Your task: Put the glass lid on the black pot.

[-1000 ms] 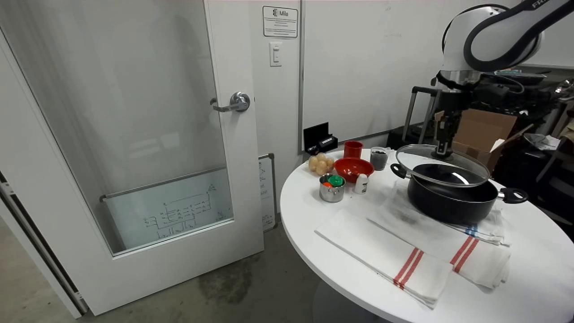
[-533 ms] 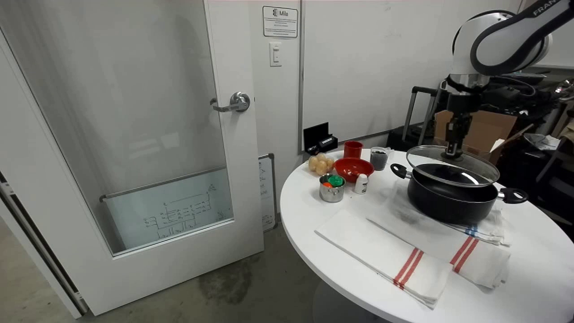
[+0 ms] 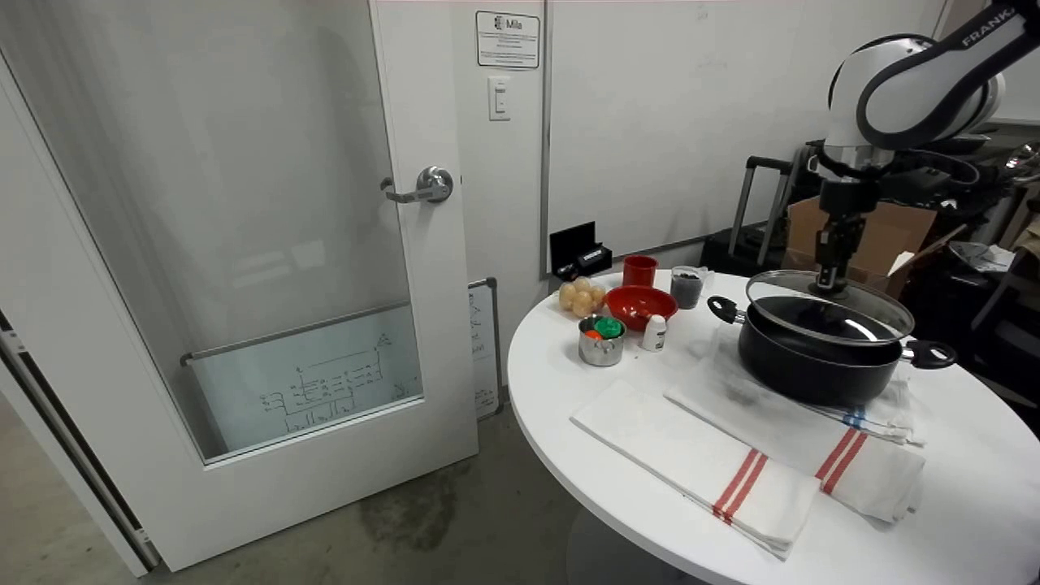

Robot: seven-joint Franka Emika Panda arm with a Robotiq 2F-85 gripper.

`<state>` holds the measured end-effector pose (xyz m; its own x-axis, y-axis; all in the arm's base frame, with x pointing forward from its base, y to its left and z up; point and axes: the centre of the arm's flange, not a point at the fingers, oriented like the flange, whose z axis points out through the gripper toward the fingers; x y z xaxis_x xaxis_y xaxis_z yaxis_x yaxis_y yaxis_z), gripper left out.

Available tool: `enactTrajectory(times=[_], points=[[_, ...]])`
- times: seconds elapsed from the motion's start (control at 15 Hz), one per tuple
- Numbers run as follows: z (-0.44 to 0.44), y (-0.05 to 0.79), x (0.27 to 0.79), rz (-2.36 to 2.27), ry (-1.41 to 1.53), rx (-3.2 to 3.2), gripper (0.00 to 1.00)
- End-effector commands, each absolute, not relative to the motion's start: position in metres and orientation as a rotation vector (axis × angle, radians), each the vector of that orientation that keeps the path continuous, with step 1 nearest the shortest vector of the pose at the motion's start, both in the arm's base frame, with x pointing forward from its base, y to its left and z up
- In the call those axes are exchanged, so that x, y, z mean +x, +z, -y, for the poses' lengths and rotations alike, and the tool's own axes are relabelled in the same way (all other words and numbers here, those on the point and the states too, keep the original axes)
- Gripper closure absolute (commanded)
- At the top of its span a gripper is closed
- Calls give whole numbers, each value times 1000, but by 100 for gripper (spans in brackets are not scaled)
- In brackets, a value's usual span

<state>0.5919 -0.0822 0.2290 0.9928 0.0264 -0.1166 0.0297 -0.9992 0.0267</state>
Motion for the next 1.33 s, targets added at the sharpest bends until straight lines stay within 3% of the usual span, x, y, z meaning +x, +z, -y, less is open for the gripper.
enactTrajectory(times=[0.0,1.27], points=[[89,226,592,5,-149,3120,75],[101,201,589,49,-174,3129,75]])
